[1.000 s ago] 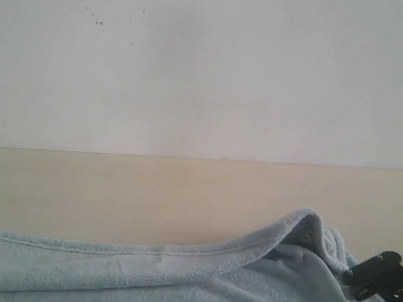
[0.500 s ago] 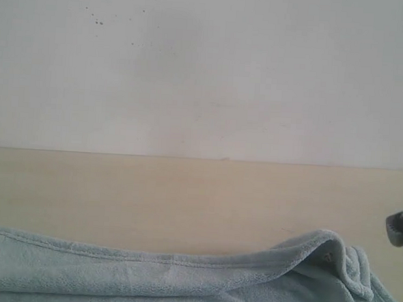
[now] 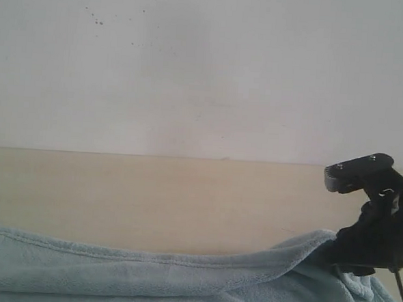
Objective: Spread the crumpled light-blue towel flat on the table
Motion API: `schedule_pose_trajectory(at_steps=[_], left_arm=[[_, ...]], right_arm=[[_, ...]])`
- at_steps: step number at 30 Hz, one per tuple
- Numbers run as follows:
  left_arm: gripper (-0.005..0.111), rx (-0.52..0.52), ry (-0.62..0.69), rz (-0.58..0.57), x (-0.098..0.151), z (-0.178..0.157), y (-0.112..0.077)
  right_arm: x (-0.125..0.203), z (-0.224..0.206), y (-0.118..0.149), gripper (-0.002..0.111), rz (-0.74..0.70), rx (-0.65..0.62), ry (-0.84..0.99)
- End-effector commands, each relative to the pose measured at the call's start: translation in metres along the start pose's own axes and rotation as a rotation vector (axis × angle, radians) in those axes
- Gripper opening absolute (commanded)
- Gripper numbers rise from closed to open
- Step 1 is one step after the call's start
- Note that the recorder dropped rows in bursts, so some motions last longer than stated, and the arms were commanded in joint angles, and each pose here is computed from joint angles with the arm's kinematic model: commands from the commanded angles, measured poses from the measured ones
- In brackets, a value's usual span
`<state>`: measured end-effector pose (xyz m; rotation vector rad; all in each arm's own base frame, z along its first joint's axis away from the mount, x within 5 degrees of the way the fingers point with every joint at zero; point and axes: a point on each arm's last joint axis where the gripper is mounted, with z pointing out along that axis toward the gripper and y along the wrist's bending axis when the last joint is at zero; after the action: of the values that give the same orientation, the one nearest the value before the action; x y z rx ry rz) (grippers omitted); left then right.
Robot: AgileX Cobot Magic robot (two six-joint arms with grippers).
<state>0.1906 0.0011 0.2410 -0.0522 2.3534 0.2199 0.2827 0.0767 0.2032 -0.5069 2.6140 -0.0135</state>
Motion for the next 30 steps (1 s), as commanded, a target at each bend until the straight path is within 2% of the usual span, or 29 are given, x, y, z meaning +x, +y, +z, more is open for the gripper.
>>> schedule_pose_trajectory(at_steps=[1, 11, 19, 30], left_arm=[[0.045, 0.013, -0.008, -0.024, 0.000, -0.002, 0.000], [0.045, 0.018, -0.015, -0.024, -0.001, -0.002, -0.001], [0.045, 0.022, -0.021, -0.024, -0.001, -0.002, -0.001], [0.045, 0.028, -0.024, -0.031, -0.001, -0.002, -0.002]], right_arm=[[-0.007, 0.010, 0.001, 0.047, 0.003, -0.020, -0.052], [-0.005, 0.057, 0.004, 0.046, -0.019, -0.029, -0.037], [-0.016, 0.074, 0.004, 0.038, -0.023, -0.027, -0.059], [-0.031, 0.069, -0.004, 0.038, -0.214, 0.043, -0.052]])
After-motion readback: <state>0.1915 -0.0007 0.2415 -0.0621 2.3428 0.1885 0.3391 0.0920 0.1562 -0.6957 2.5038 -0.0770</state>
